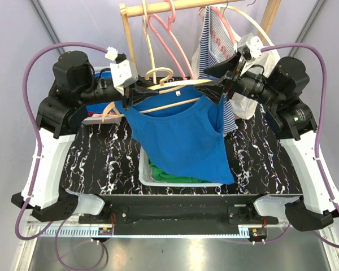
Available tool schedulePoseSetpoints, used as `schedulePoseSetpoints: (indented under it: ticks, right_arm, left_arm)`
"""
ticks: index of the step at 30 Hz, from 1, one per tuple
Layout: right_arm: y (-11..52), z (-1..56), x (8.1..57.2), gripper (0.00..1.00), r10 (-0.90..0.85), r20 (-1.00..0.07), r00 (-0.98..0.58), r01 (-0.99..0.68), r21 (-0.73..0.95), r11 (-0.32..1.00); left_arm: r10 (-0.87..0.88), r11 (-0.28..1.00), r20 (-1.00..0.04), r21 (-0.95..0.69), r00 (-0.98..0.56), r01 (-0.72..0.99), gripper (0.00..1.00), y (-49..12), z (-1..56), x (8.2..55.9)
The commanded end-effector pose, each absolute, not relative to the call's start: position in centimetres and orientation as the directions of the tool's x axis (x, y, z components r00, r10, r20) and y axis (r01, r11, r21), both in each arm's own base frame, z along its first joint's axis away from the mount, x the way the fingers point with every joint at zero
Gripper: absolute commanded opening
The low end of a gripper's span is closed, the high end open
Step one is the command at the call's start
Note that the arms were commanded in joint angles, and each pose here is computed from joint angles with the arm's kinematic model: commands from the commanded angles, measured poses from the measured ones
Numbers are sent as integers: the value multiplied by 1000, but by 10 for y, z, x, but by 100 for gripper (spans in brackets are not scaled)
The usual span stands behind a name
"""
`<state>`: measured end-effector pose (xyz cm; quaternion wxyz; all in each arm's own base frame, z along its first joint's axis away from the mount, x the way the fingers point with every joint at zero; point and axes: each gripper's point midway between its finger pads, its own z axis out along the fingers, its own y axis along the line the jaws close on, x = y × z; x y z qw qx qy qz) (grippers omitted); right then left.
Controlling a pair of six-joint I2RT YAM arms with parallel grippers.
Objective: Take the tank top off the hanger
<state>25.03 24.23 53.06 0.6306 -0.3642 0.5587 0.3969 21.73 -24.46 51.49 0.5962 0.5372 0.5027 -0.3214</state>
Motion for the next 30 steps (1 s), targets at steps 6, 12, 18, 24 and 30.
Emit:
schedulePoseSetpoints:
  ticks: [6, 12, 18, 24, 30]
  right_arm:
    - [202, 565, 265, 77, 119, -961, 249, -748, -113, 653]
    - [193, 570, 256, 77, 132, -949, 286, -724, -124, 678]
    - [189, 563, 259, 77, 133, -954, 270, -710, -104, 697]
    - [187, 559, 259, 77, 130, -956, 264, -699, -96, 709]
    - [182, 549, 262, 77, 123, -961, 246, -677, -80, 731]
  left_arm:
    - [206, 601, -835, 519, 510, 607, 0, -201, 591, 282]
    - [205, 629, -817, 532, 539, 568, 0, -193, 599, 280]
    - [152, 487, -851, 507, 503, 711, 0, -210, 576, 247]
    - [110, 384, -865, 492, 490, 781, 2, -216, 575, 214]
    - [72, 386, -844, 515, 532, 765, 2, -211, 597, 197]
